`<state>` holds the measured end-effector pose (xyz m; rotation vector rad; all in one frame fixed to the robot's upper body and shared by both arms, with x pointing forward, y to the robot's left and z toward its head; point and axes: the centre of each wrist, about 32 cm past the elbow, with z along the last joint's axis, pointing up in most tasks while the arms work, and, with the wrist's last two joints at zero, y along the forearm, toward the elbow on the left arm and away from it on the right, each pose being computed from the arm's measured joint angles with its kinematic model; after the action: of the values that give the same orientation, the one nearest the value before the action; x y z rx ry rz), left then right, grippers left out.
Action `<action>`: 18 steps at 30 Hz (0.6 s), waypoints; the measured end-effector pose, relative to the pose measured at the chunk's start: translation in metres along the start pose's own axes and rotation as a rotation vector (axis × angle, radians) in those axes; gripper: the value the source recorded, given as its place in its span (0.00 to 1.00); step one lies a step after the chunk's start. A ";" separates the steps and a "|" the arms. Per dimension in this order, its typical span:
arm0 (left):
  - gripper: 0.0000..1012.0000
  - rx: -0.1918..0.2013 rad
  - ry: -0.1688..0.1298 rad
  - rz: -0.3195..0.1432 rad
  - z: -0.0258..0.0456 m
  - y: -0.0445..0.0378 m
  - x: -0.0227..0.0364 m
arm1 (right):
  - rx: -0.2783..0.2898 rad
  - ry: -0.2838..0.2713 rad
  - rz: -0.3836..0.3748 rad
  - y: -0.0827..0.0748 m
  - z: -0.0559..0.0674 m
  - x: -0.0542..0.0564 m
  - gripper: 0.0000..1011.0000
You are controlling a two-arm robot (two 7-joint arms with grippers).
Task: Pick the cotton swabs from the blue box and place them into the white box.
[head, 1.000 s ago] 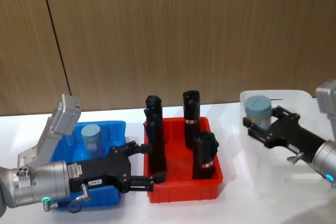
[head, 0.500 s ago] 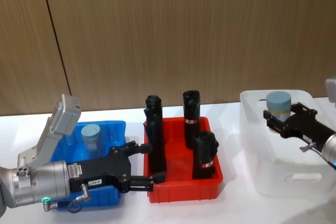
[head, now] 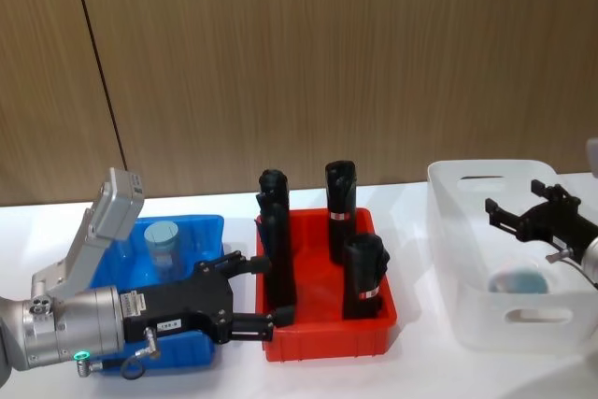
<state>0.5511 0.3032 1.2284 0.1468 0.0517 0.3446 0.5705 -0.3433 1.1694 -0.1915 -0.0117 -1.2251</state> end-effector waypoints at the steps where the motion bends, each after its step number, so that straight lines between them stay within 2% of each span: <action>1: 0.99 0.000 0.000 0.000 0.0000 0.0000 0.0000 | -0.002 0.001 -0.006 0.001 -0.001 0.001 0.90; 5: 0.99 0.000 0.000 0.000 0.0000 0.0000 0.0000 | -0.005 0.002 -0.016 0.003 -0.003 0.004 0.99; 10: 0.99 0.000 0.000 0.000 -0.0001 0.0000 -0.0001 | -0.005 0.003 -0.019 0.003 -0.003 0.004 0.99; 15: 0.99 0.001 -0.004 0.016 -0.0007 -0.0017 -0.0015 | 0.002 0.002 -0.018 0.001 -0.003 -0.001 0.99; 18: 0.99 0.002 -0.013 0.044 -0.0013 -0.0050 -0.0044 | 0.011 0.001 -0.015 -0.001 -0.003 -0.008 0.99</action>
<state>0.5486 0.2972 1.2265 0.1522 0.0362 0.3873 0.5661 -0.3366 1.1658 -0.1815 -0.0193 -1.2399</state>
